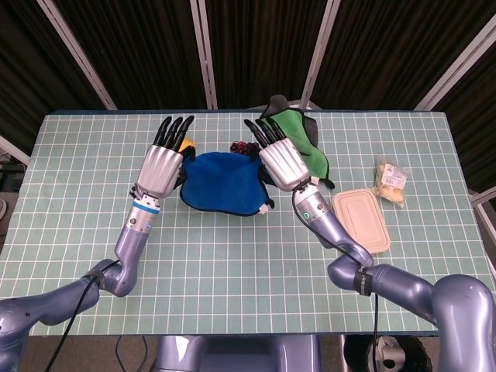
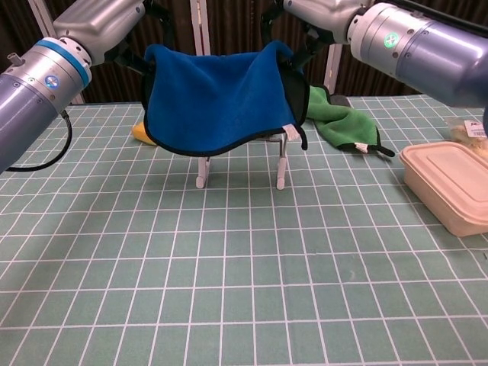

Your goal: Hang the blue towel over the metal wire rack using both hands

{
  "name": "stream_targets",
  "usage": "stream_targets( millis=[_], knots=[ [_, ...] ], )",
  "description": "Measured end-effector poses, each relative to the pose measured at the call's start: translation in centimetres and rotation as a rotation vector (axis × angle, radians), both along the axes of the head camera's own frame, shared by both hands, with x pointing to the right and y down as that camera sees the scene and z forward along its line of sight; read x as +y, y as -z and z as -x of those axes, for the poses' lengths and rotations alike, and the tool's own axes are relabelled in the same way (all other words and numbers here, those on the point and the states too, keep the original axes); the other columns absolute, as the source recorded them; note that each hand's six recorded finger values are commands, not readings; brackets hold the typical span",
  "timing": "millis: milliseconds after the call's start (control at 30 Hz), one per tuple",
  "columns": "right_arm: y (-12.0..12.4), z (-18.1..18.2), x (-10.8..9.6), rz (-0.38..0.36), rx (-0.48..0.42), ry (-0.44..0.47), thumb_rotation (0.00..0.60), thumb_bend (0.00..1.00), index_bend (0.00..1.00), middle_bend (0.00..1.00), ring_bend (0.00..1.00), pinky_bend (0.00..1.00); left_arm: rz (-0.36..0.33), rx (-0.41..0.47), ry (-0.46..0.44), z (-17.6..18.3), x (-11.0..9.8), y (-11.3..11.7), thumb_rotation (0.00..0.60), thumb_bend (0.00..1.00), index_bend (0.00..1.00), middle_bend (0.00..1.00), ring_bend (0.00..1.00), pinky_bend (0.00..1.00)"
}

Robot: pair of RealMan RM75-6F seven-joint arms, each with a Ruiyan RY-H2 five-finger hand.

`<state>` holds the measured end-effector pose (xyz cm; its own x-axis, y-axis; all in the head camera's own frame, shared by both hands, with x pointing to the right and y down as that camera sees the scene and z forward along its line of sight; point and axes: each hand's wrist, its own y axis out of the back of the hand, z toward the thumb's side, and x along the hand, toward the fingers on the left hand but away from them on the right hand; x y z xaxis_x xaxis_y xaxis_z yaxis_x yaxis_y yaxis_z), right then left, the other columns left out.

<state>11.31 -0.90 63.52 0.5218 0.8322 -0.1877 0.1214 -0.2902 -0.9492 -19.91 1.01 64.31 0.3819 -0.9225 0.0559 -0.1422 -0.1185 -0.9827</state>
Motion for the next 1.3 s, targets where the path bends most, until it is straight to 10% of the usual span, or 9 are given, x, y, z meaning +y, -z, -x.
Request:
stream_targets(
  millis=[1133, 1300],
  knots=[
    [-3.9, -1.8, 0.8, 0.064, -0.015, -0.022, 0.600, 0.45, 0.63, 0.03, 0.00, 0.00, 0.085, -0.037, 0.041, 2.0, 0.3, -4.3, 0.600, 0.51, 0.82, 0.00, 0.00, 0.00],
    [-4.3, -2.0, 0.7, 0.068, -0.005, -0.022, 0.600, 0.41, 0.58, 0.03, 0.00, 0.00, 0.098, -0.038, 0.045, 2.0, 0.3, -4.7, 0.600, 0.45, 0.56, 0.00, 0.00, 0.00]
  ],
)
